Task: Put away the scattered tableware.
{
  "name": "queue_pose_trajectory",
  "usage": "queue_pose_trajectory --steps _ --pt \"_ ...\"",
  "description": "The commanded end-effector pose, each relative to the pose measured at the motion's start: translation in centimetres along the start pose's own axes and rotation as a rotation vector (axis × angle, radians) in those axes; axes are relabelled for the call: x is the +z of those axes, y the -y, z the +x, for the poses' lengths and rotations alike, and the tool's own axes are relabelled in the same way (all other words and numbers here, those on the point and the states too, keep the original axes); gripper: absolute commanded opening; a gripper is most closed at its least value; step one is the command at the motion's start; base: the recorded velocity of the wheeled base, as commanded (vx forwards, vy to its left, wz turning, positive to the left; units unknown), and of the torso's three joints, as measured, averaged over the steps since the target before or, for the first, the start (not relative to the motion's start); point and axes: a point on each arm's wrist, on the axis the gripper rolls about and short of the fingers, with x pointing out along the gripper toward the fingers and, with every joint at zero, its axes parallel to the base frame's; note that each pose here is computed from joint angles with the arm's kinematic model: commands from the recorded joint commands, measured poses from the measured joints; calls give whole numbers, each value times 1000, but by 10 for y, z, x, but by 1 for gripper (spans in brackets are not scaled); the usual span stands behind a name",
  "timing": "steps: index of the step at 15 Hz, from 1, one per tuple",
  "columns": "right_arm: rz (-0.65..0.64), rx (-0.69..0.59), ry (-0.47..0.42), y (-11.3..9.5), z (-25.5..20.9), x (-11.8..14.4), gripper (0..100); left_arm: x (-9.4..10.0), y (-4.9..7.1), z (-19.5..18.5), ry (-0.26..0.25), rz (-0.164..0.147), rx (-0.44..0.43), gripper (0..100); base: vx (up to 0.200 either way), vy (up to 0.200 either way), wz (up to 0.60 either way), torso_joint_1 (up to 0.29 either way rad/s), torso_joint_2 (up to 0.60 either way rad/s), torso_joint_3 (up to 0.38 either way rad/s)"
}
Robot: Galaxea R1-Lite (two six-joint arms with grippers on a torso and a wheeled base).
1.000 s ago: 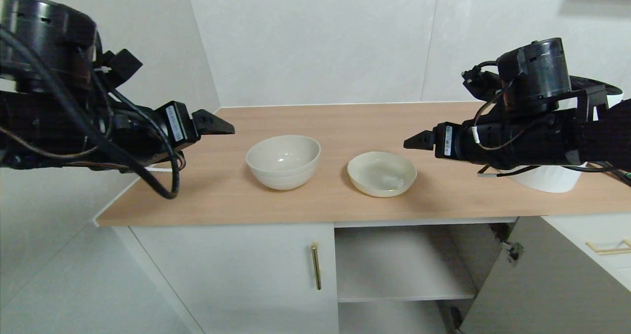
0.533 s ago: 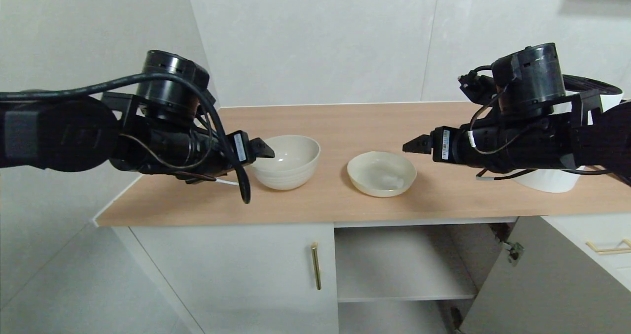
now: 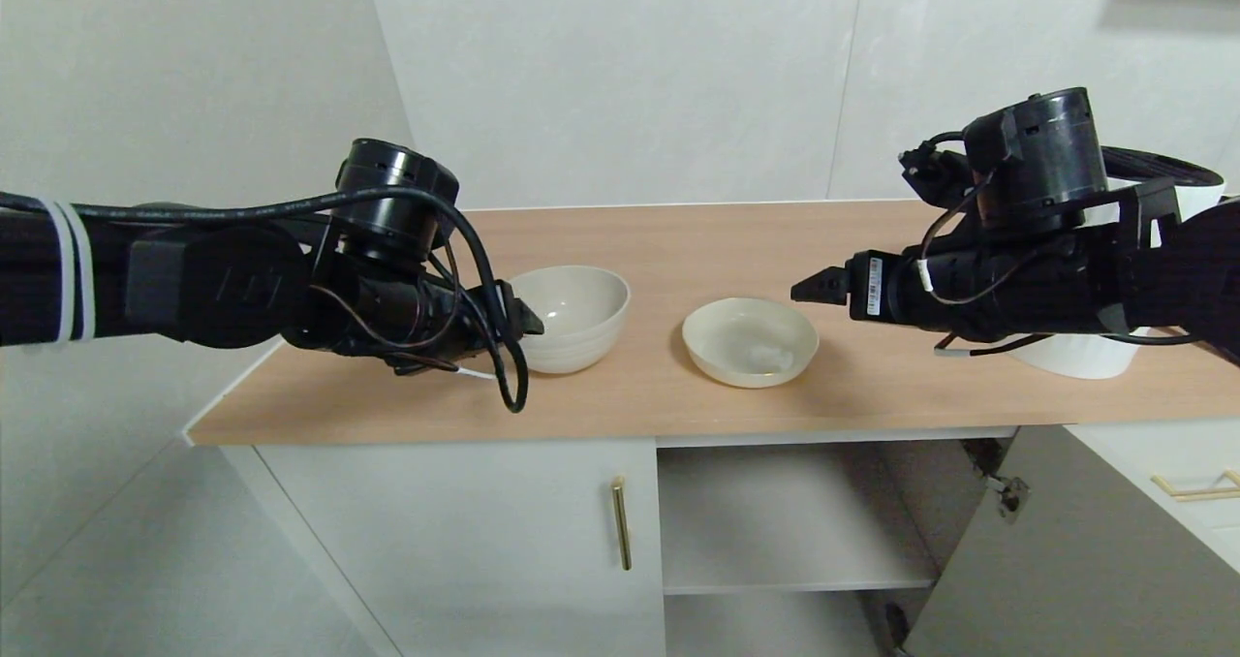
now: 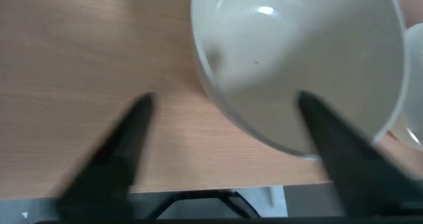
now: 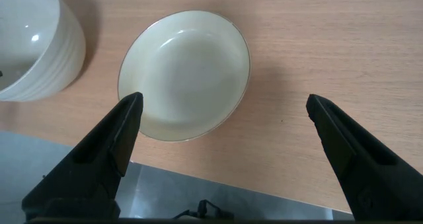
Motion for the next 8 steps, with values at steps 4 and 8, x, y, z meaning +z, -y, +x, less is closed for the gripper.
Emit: queue_pose_trajectory --steps 4,8 --pt "-1 -4 -11 0 5 -2 100 1 0 -4 10 -2 -4 0 0 0 0 0 0 0" --pt "-8 -42 -35 1 22 -8 100 13 -1 -62 121 -17 -70 0 0 0 0 0 0 0"
